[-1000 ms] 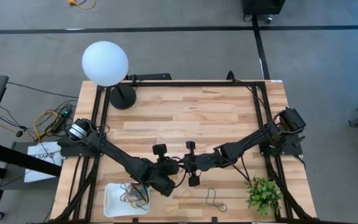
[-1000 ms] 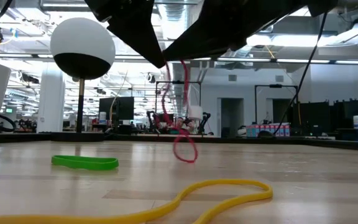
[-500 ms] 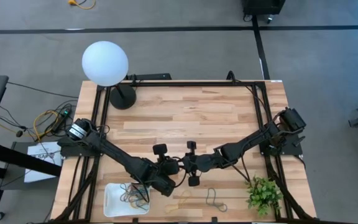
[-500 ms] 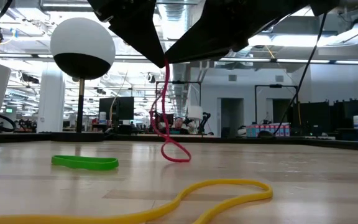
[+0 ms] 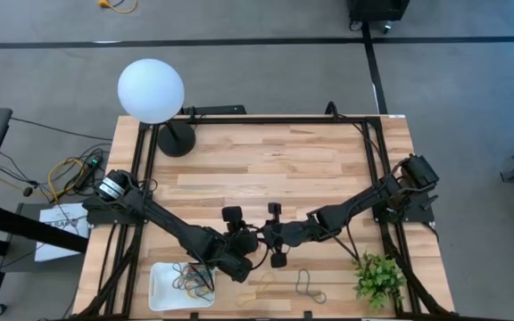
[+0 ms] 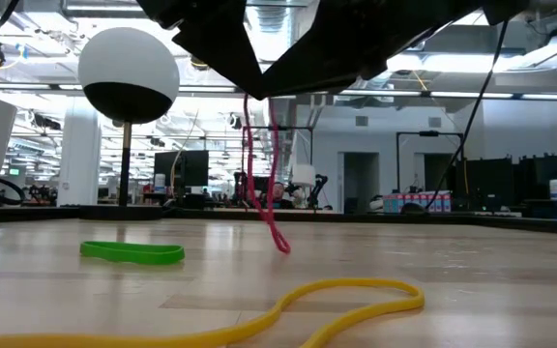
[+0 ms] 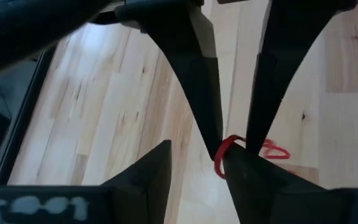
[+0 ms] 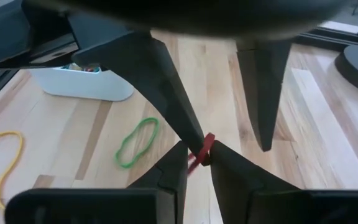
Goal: Pick and place items into bin
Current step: Put the red rubber band into the bin
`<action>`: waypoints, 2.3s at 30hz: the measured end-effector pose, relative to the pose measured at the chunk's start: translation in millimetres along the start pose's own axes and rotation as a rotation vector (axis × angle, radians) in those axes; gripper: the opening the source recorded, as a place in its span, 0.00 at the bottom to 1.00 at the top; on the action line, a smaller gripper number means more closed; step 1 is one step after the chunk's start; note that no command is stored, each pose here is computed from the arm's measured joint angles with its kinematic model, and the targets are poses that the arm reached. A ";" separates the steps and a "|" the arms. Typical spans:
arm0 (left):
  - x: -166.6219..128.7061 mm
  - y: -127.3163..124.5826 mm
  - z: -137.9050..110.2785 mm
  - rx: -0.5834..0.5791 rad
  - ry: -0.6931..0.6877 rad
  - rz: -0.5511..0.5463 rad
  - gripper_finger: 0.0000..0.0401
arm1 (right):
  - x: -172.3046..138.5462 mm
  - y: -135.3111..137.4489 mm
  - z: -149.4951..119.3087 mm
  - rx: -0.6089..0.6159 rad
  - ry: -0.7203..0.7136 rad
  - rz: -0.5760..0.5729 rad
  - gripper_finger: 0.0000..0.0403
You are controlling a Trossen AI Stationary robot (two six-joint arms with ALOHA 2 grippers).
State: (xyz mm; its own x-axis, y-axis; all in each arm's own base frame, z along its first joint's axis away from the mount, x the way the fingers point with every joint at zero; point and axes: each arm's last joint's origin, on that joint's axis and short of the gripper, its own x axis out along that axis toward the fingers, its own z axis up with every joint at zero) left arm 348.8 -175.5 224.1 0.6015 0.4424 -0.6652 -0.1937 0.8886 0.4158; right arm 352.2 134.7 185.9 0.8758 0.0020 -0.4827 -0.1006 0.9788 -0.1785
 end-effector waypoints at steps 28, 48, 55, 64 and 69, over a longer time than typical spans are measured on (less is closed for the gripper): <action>-5.2 -5.1 -4.4 -0.056 0.046 -0.069 0.01 | -6.2 13.3 2.1 -0.155 -0.009 -0.119 0.15; -34.9 -28.2 -33.7 0.057 0.196 -0.173 0.00 | -8.0 9.8 -5.9 -0.194 0.072 -0.240 0.15; -77.4 -40.1 -56.0 -0.010 0.388 -0.200 0.00 | -6.7 9.3 -10.3 -0.167 0.106 -0.159 0.15; -129.0 -69.7 -83.3 -0.340 0.556 -0.286 0.00 | -4.2 2.6 -11.1 -0.106 0.114 -0.160 0.15; -146.7 -77.1 -98.2 -0.485 0.691 -0.268 0.00 | -3.8 1.2 -11.9 -0.107 0.122 -0.163 0.15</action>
State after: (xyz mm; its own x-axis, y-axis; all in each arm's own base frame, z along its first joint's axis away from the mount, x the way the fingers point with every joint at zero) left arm 199.3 -297.0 228.7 0.1017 0.0467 -0.9937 -0.5152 0.8570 -0.0124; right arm 343.2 133.4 177.3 0.8217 -0.1852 -0.5390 -0.0178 0.9369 -0.3491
